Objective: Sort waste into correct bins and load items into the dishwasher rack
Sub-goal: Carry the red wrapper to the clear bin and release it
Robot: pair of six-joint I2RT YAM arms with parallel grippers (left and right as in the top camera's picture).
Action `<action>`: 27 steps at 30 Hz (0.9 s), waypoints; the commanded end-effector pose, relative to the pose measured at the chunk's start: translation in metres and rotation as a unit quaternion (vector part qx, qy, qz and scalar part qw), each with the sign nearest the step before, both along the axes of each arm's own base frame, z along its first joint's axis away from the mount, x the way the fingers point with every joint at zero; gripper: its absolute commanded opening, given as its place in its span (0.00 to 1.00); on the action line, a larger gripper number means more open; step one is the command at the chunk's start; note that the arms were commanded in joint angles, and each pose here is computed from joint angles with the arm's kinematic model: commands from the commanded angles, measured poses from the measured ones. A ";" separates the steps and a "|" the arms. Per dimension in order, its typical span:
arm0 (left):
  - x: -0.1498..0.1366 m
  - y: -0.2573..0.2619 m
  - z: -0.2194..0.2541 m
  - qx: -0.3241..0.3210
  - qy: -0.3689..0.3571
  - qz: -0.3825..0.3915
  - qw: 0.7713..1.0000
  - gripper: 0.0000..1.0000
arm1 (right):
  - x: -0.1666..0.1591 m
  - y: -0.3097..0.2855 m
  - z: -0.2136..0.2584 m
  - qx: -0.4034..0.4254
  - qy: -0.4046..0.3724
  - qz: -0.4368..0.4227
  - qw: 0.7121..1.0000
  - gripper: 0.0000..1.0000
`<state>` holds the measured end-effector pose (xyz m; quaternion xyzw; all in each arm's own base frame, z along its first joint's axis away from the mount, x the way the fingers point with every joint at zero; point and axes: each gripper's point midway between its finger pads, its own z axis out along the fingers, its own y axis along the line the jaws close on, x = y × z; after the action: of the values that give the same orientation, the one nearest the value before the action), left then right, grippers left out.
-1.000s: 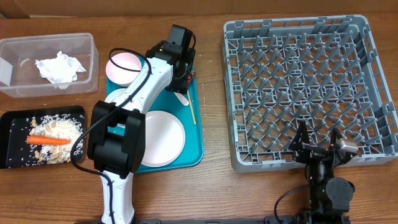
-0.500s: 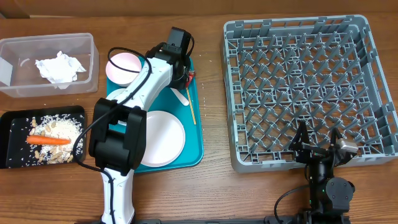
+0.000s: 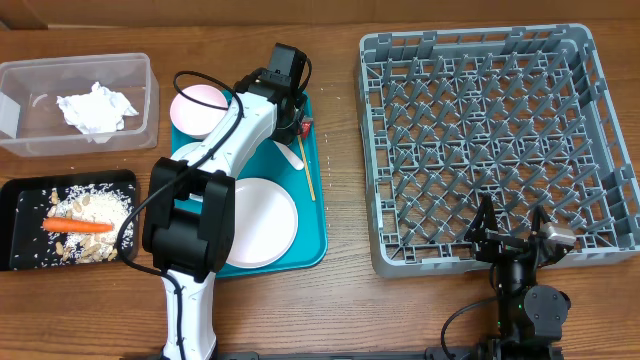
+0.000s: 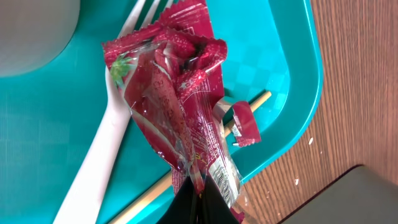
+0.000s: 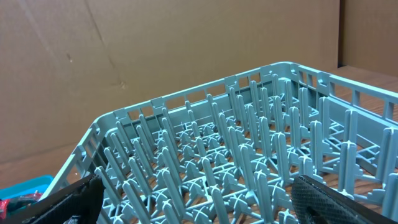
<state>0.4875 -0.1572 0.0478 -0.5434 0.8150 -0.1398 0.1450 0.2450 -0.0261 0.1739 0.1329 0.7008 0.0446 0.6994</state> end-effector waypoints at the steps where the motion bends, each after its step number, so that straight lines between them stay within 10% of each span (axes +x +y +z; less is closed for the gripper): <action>1: 0.017 -0.002 0.050 0.006 -0.060 -0.043 0.997 0.04 | 0.000 -0.002 -0.003 -0.004 0.001 -0.005 1.000 1.00; 14: 0.029 0.101 0.235 0.155 -0.256 0.056 0.953 0.04 | 0.000 -0.002 -0.003 -0.004 0.001 -0.005 1.000 1.00; 27: 0.053 0.269 0.189 0.195 -0.201 0.031 0.960 0.04 | 0.000 -0.002 -0.003 -0.004 0.001 -0.005 1.000 1.00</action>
<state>0.5359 0.0938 0.2572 -0.5388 0.7165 -0.0795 0.4359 0.2451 -0.0260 0.1737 0.1330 0.7011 0.0448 0.6991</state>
